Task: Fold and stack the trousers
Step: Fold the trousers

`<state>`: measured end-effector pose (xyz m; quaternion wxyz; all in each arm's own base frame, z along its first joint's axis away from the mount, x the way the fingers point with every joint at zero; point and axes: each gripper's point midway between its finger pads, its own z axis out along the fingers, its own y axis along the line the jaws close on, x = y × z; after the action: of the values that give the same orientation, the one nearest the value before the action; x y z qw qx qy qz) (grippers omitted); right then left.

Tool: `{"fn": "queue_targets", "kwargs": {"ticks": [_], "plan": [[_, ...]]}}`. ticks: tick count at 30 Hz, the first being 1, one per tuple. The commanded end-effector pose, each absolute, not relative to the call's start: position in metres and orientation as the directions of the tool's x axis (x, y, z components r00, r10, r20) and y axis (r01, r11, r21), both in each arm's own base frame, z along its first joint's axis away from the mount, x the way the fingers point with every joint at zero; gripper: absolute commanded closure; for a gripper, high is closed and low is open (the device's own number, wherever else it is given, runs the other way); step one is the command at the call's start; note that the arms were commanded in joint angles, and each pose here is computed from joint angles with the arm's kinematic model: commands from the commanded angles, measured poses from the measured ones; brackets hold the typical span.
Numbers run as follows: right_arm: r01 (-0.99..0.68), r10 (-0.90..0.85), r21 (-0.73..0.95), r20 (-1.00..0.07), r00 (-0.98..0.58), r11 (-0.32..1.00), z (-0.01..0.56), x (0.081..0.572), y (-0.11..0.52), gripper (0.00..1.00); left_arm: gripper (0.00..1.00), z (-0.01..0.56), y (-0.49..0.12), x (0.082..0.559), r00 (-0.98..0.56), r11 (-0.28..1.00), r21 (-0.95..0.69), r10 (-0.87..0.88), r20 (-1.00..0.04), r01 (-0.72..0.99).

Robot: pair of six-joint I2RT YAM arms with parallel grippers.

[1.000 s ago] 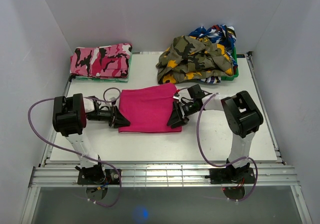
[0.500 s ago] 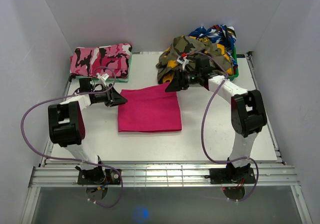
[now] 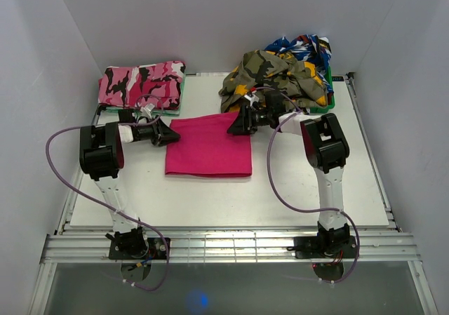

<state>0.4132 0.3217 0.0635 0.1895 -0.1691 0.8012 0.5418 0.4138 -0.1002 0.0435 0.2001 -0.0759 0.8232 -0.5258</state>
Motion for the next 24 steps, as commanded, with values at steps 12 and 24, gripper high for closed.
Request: {"fn": "queue_targets", "kwargs": {"ticks": [12, 24], "plan": [[-0.574, 0.016, 0.691, -0.645, -0.764, 0.439, 0.182, 0.379, 0.272, 0.1, 0.1, 0.118, -0.051, 0.383, -0.817, 0.757, -0.646, -0.308, -0.488, 0.1], [-0.211, 0.023, 0.751, -0.288, -0.957, 0.626, 0.069, 0.304, 0.226, 0.1, 0.12, 0.036, -0.052, 0.288, -0.888, 0.773, -0.592, -0.415, -0.198, -0.229]]}}
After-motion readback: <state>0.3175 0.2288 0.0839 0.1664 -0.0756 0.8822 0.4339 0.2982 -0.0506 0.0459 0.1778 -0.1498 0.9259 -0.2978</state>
